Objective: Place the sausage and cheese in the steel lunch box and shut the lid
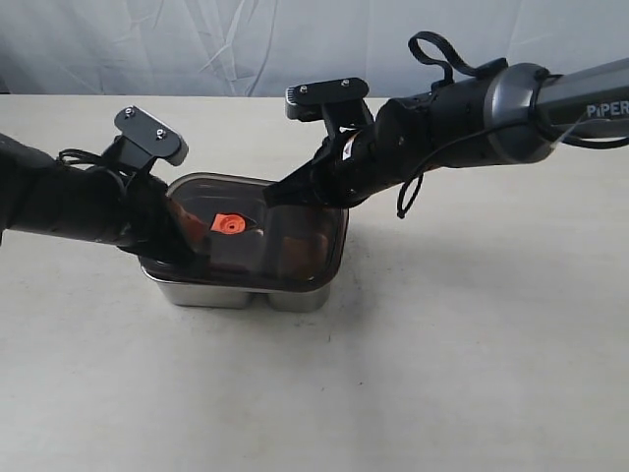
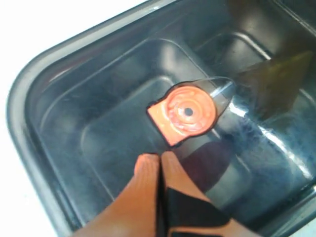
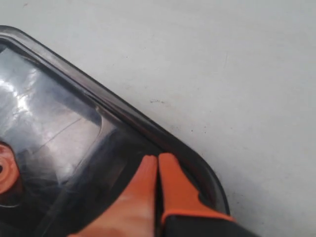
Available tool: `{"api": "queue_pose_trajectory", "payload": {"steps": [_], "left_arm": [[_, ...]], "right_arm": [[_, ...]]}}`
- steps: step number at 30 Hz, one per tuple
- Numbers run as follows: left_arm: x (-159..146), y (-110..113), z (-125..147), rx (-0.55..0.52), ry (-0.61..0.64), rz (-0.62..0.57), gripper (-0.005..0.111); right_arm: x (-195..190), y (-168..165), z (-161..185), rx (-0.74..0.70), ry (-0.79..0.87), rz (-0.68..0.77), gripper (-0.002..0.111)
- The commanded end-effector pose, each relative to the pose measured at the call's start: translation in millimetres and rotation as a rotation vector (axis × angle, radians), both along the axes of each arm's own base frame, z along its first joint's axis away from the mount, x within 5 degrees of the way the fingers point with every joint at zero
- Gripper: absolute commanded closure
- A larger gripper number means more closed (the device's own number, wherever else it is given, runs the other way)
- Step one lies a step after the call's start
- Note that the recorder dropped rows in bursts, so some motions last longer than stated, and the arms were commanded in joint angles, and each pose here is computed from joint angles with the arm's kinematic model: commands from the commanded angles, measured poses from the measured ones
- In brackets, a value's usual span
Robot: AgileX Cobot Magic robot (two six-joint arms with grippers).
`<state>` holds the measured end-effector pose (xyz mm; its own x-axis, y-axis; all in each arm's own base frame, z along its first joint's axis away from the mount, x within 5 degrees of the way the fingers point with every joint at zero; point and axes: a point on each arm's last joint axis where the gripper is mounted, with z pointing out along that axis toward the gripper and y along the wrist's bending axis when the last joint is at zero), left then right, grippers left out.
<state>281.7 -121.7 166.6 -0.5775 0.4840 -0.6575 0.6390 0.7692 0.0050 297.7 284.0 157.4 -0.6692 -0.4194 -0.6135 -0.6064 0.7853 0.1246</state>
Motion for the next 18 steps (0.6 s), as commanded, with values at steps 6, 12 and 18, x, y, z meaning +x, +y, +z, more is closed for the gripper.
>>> {"api": "queue_pose_trajectory", "payload": {"steps": [6,12,18], "left_arm": [[3,15,1,0.065,-0.051,0.063,0.107],[3,13,-8,0.062,-0.011,0.046,0.107],[3,13,-10,0.065,-0.006,0.045,0.107]], "right_arm": [[-9,-4,-20,-0.089,0.096,0.028,0.109],[-8,-4,-11,-0.069,0.073,0.027,0.109],[-6,-3,0,-0.043,0.032,0.03,0.109]]}}
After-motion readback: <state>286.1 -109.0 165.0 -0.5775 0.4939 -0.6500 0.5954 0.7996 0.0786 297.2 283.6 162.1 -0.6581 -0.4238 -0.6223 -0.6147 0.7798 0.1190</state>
